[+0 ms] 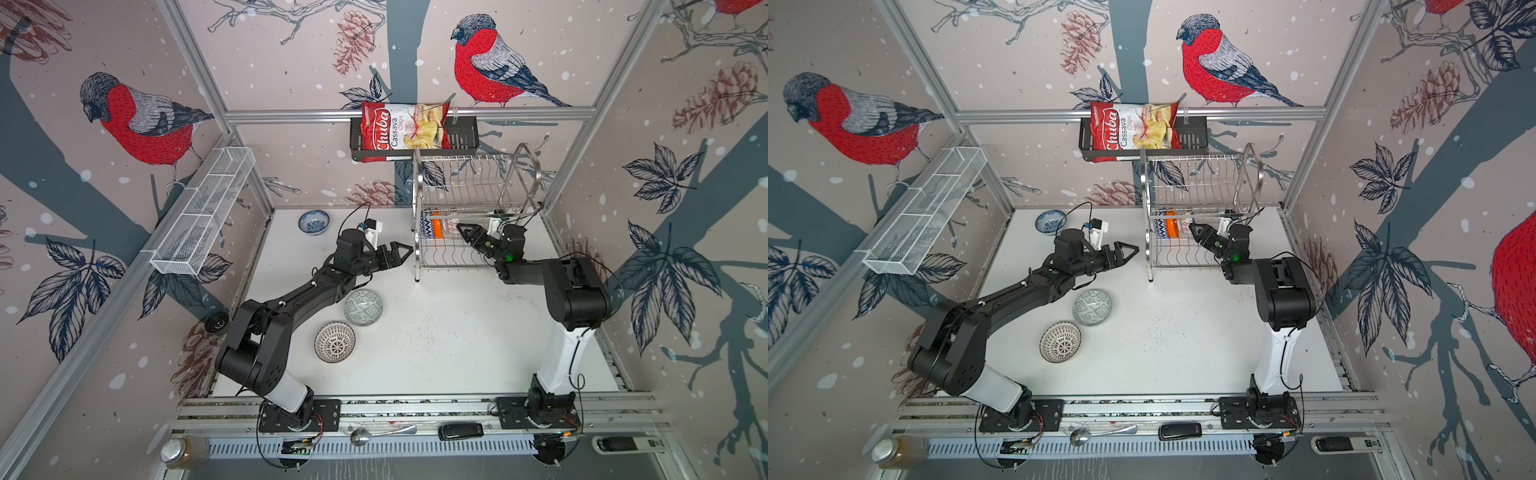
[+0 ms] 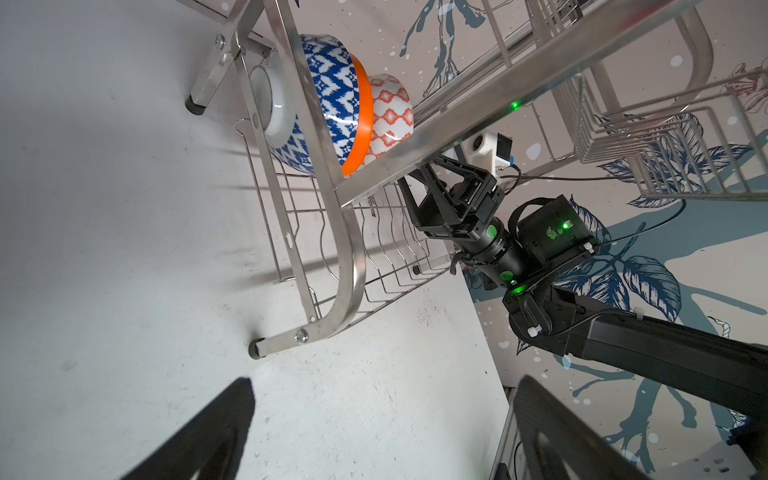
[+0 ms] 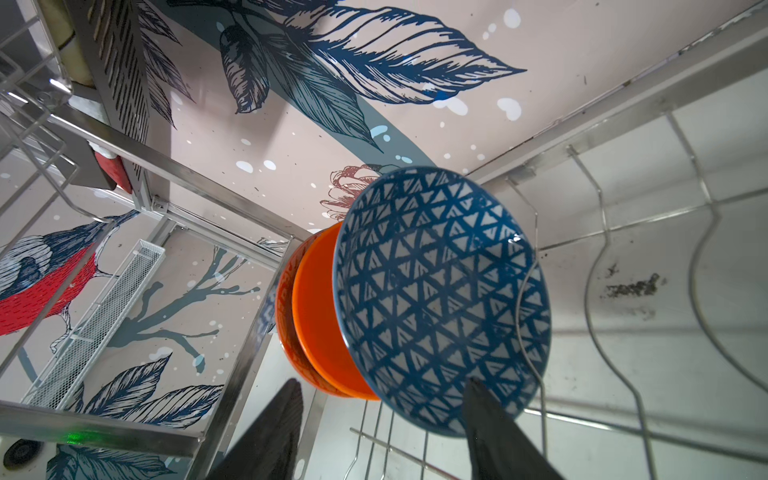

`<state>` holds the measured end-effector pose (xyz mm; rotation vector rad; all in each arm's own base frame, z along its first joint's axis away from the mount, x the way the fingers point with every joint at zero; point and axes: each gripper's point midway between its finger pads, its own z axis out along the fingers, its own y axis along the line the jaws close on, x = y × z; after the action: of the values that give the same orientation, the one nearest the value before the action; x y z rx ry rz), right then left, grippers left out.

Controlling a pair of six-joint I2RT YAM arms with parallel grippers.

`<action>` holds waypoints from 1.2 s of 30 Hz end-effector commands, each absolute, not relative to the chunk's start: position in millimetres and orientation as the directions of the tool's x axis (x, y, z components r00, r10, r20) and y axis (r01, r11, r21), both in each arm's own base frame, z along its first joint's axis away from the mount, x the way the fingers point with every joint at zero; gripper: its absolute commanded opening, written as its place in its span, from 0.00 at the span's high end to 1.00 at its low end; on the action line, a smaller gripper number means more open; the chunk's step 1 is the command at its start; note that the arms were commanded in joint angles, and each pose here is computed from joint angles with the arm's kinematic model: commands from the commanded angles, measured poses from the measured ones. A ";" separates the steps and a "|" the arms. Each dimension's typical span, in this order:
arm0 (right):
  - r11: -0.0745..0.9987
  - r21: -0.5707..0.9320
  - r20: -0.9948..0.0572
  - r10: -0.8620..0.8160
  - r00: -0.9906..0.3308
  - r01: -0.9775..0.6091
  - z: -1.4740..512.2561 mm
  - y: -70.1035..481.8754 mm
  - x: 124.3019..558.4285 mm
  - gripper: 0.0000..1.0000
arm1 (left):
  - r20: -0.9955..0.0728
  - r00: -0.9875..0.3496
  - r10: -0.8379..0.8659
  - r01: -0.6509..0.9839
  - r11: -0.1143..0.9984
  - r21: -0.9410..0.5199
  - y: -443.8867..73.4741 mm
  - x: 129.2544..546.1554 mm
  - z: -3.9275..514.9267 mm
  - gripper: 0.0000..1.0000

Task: Load the bowls into the dish rack
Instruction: 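Open the right gripper to release the blue bowl and draw back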

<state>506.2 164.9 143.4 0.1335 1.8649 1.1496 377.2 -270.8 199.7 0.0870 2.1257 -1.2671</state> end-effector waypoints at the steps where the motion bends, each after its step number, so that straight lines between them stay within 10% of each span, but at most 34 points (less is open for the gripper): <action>1: 0.552 0.734 -0.675 0.532 -0.512 -0.396 166.7 160.9 506.2 0.36 | -0.599 -0.758 -0.257 0.417 0.515 -0.749 -272.4 378.7 212.2 0.03; 16: 0.548 0.722 -0.691 0.553 -0.465 -0.422 181.3 154.2 496.5 0.01 | -0.596 -0.760 -0.258 0.412 0.517 -0.750 -272.2 379.3 210.3 0.02; 36: 0.486 0.724 -0.688 0.562 -0.459 -0.489 201.1 169.9 479.3 0.00 | -0.595 -0.762 -0.256 0.414 0.514 -0.751 -272.7 378.6 210.4 0.02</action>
<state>483.5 165.7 186.0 0.1065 1.7005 1.1920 377.1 -270.8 199.5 0.0872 2.1261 -1.2674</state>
